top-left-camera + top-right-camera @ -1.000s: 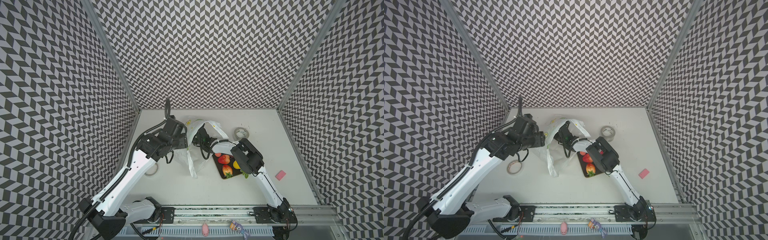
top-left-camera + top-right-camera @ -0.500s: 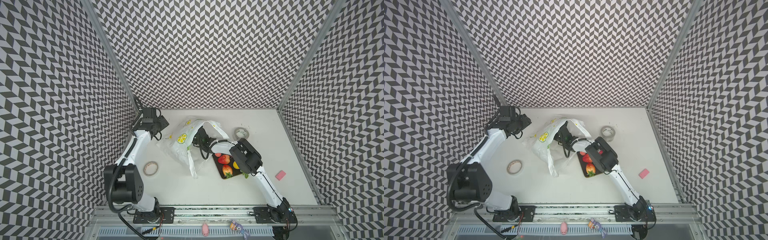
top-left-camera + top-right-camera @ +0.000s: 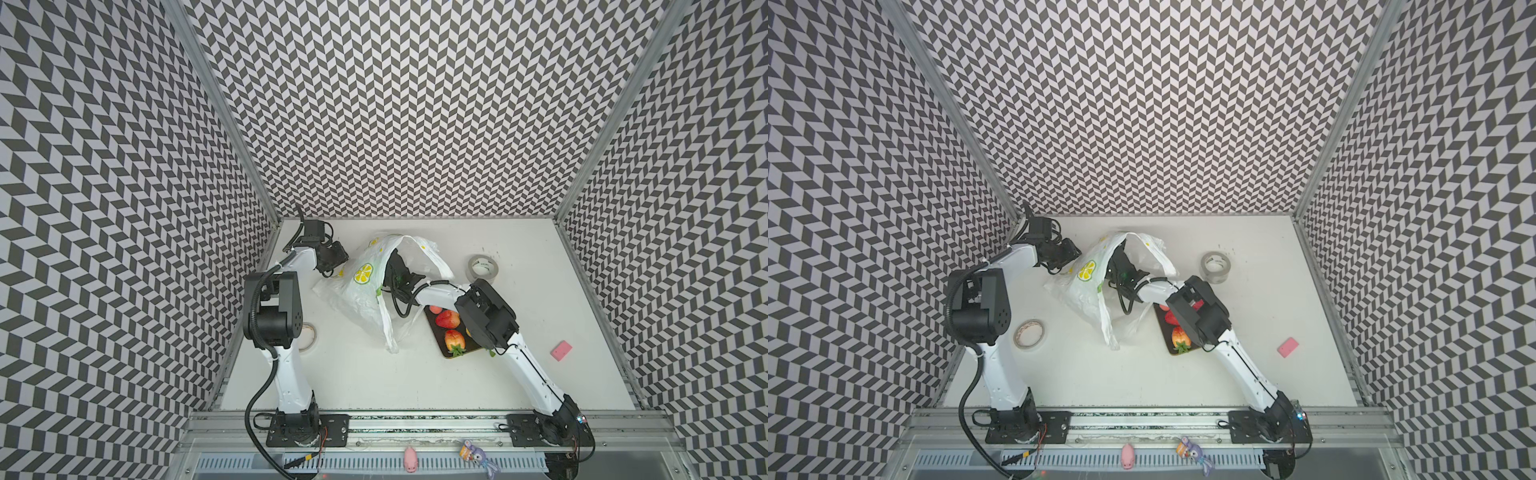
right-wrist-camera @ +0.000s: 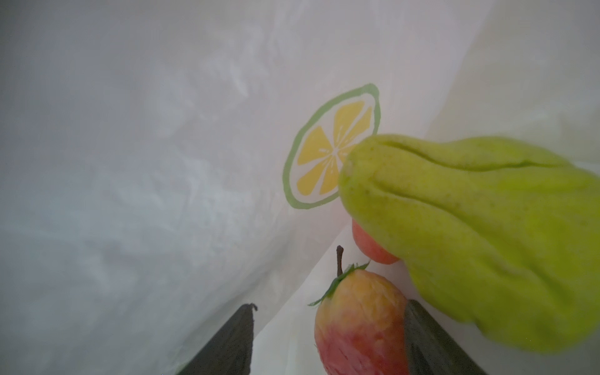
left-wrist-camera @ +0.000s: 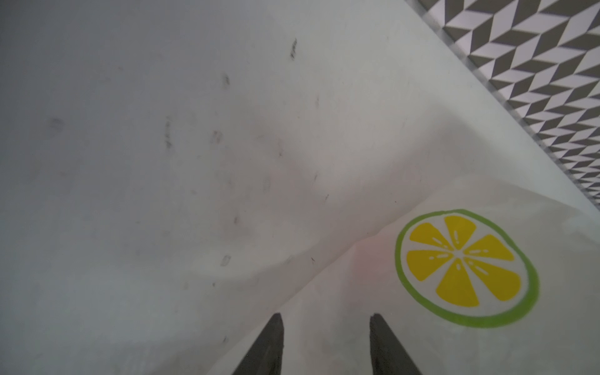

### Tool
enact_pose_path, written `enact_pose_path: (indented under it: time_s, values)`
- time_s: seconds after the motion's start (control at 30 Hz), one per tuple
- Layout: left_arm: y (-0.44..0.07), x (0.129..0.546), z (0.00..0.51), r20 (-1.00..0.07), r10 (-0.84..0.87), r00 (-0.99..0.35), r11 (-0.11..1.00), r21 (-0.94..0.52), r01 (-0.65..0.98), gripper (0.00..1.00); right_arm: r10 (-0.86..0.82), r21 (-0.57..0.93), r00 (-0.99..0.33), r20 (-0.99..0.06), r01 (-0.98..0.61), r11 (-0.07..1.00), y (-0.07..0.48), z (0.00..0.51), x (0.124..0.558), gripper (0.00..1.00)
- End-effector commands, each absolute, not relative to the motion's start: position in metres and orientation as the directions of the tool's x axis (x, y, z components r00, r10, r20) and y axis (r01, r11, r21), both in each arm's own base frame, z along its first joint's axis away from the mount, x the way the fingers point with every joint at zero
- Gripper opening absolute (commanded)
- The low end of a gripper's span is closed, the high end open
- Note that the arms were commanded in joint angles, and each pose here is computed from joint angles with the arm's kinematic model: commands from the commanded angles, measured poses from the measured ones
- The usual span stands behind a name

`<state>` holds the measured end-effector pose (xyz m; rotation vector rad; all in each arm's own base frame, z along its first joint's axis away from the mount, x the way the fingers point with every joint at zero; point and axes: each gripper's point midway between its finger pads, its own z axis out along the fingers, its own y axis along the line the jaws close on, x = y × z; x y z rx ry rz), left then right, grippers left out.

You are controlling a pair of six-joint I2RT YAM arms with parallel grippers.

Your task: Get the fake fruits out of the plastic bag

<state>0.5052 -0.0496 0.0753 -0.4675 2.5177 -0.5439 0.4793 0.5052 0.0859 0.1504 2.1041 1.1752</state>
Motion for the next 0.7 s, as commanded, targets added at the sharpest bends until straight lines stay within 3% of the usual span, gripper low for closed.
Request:
enact_pose_path:
  time_s: [0.0, 0.4, 0.67]
  values:
    - [-0.063, 0.502, 0.069, -0.405, -0.354, -0.843, 0.881, -0.447, -0.155, 0.39, 0.4, 0.752, -0.734, -0.549, -0.225, 0.62, 0.508, 0.066, 0.482, 0.73]
    - [-0.089, 0.497, 0.058, -0.378, -0.312, -0.872, 0.88, -0.462, -0.115, 0.19, 0.29, 0.684, -0.752, -0.593, -0.279, 0.674, 0.53, 0.044, 0.466, 0.75]
    - [-0.095, 0.498, 0.07, -0.389, -0.302, -0.87, 0.872, -0.482, -0.087, 0.03, 0.26, 0.716, -0.807, -0.531, -0.263, 0.646, 0.542, 0.034, 0.453, 0.64]
